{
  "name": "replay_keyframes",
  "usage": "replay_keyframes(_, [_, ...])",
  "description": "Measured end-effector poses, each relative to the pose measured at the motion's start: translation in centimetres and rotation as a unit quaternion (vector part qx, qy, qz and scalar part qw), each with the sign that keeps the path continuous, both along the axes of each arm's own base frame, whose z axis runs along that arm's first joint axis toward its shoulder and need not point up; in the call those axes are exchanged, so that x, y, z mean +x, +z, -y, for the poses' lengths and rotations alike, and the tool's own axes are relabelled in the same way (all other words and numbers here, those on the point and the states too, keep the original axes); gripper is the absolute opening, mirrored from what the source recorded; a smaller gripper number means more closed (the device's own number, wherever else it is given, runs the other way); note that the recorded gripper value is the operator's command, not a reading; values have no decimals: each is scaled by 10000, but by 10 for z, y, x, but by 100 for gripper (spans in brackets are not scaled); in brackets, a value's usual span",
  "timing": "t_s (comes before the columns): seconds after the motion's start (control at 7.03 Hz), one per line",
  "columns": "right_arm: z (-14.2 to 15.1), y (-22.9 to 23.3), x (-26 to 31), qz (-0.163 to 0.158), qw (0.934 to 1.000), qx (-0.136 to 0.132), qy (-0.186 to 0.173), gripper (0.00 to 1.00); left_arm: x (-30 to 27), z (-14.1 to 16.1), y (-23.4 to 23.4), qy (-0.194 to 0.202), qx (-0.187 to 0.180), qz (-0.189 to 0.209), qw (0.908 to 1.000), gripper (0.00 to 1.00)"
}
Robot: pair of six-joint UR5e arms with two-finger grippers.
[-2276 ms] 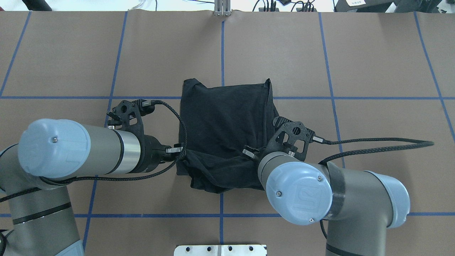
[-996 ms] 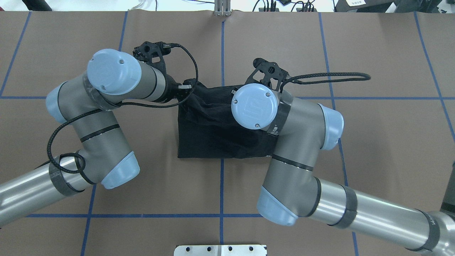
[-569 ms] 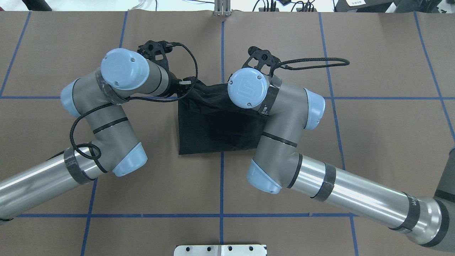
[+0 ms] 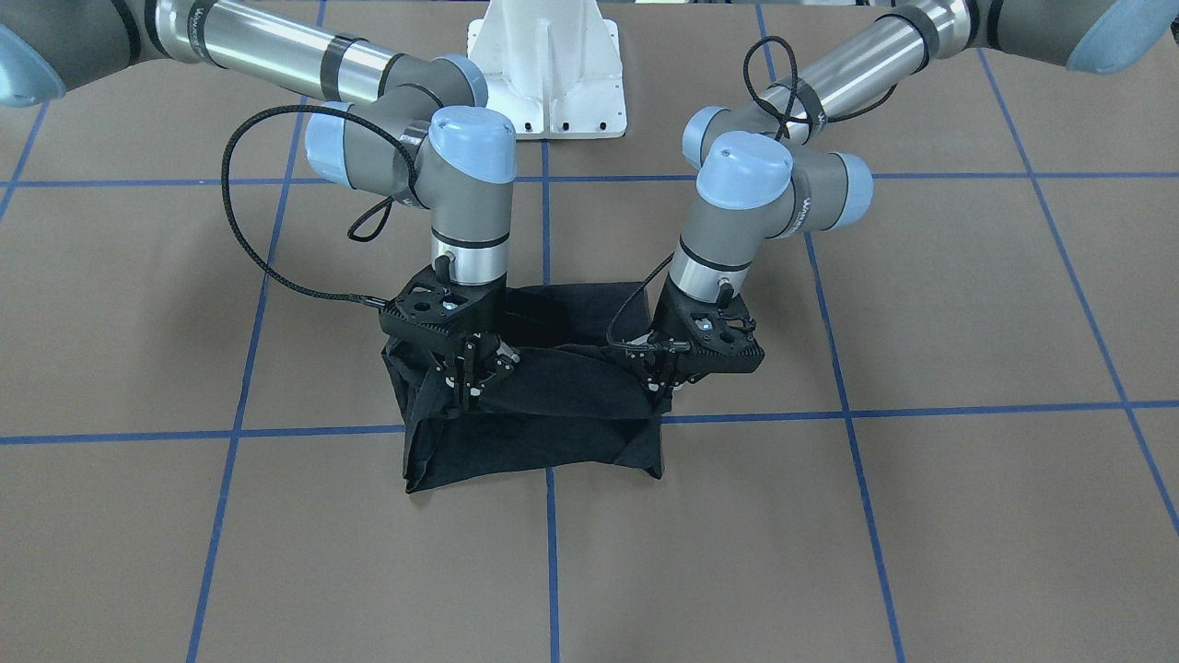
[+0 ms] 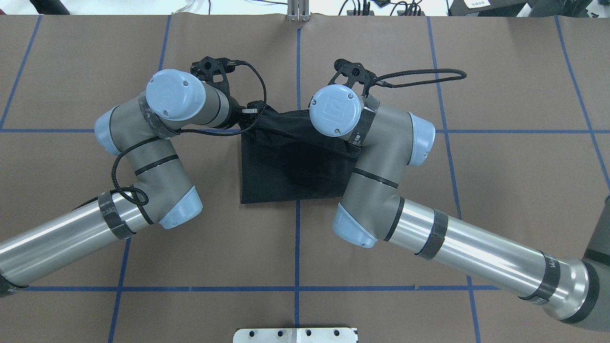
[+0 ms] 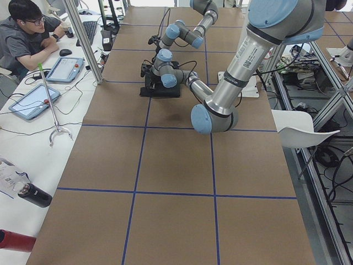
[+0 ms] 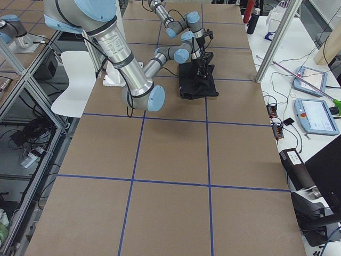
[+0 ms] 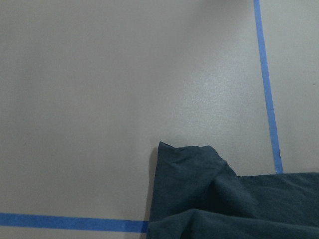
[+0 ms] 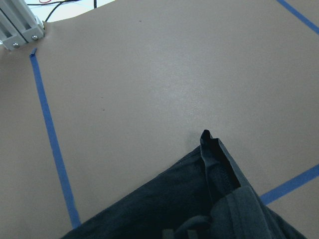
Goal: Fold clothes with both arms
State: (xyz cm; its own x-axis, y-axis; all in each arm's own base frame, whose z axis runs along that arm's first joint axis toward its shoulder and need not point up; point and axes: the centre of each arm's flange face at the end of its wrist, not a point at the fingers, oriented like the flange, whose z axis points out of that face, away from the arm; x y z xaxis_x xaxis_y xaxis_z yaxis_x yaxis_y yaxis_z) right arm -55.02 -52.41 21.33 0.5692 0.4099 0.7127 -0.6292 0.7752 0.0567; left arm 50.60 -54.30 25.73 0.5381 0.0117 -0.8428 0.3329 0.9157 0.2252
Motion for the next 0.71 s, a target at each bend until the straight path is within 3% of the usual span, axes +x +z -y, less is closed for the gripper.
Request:
replay_keyframes(0.43, [11, -35, 32, 292, 9974, -17, -664, 100, -82, 11, 2, 616, 858, 62, 9944, 100])
replay_keyframes(0.57, [-2, -49, 32, 329, 9964, 4, -783, 72, -115, 15, 18, 876, 1204, 236, 9886, 100])
replay_keyframes(0.71, [-27, -58, 17, 291, 9955, 86, -900, 1, -139, 22, 32, 1022, 1448, 402, 9833, 100])
